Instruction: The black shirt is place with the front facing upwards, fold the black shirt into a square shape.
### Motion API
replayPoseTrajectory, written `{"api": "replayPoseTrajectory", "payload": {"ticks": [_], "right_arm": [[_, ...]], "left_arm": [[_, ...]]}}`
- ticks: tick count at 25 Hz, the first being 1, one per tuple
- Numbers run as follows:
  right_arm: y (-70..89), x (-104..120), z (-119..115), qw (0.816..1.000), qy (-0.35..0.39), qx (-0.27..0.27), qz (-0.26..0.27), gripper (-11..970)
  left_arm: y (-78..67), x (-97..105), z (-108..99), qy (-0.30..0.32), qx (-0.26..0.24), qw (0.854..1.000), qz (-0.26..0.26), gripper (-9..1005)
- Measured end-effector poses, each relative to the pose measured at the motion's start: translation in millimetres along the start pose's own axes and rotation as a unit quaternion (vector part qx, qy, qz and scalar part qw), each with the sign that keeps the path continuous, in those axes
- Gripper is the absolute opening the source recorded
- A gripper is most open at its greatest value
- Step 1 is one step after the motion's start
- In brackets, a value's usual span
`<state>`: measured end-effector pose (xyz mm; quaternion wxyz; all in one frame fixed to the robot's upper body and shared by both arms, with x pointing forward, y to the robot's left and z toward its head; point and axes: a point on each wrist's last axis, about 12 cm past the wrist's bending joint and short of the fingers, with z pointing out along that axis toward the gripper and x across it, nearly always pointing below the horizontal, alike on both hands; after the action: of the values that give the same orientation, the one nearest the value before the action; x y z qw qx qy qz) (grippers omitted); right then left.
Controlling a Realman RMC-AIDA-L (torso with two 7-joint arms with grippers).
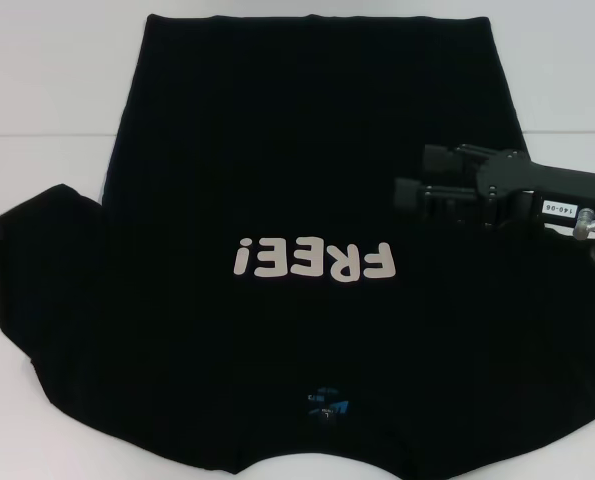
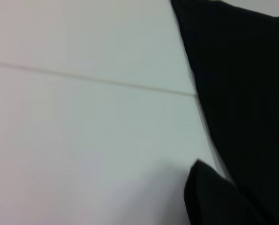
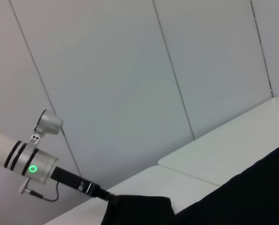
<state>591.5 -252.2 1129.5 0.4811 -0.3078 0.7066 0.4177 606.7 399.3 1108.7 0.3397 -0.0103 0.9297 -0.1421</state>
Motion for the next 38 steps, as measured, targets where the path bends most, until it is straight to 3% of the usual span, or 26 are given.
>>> {"api": "replayPoseTrajectory", "payload": {"ticks": [11,17,22,25,33,38], "right_arm": [[2.5,4,5,1.000,0.003,-0.008,0.008,895],[2.7,4,5,1.000,0.003,-0.010,0.008,893],[3.2,6,3,1.000,0.004,-0.010,0.011,892],[3.3,8,1,1.000,0.004,-0.009,0.013,891],[0.6,11,-9,1.000,0.000,0.003,0.019,888],[-10.0,6,-33,0.998,-0.033,0.038,0.032,887]], "left_arm": [[-2.7,-12,5,-0.021,-0.028,0.999,0.037,92],[-14.9,-11,2,-0.005,0.020,0.999,0.027,114],[-46.2,-15,-8,0.007,0.121,0.992,0.032,133],[-74.2,-17,-6,0.005,0.168,0.985,0.047,144],[-131.1,-2,24,0.018,0.231,0.970,0.073,173],[-148.1,6,32,0.004,0.256,0.963,0.082,191]]}}
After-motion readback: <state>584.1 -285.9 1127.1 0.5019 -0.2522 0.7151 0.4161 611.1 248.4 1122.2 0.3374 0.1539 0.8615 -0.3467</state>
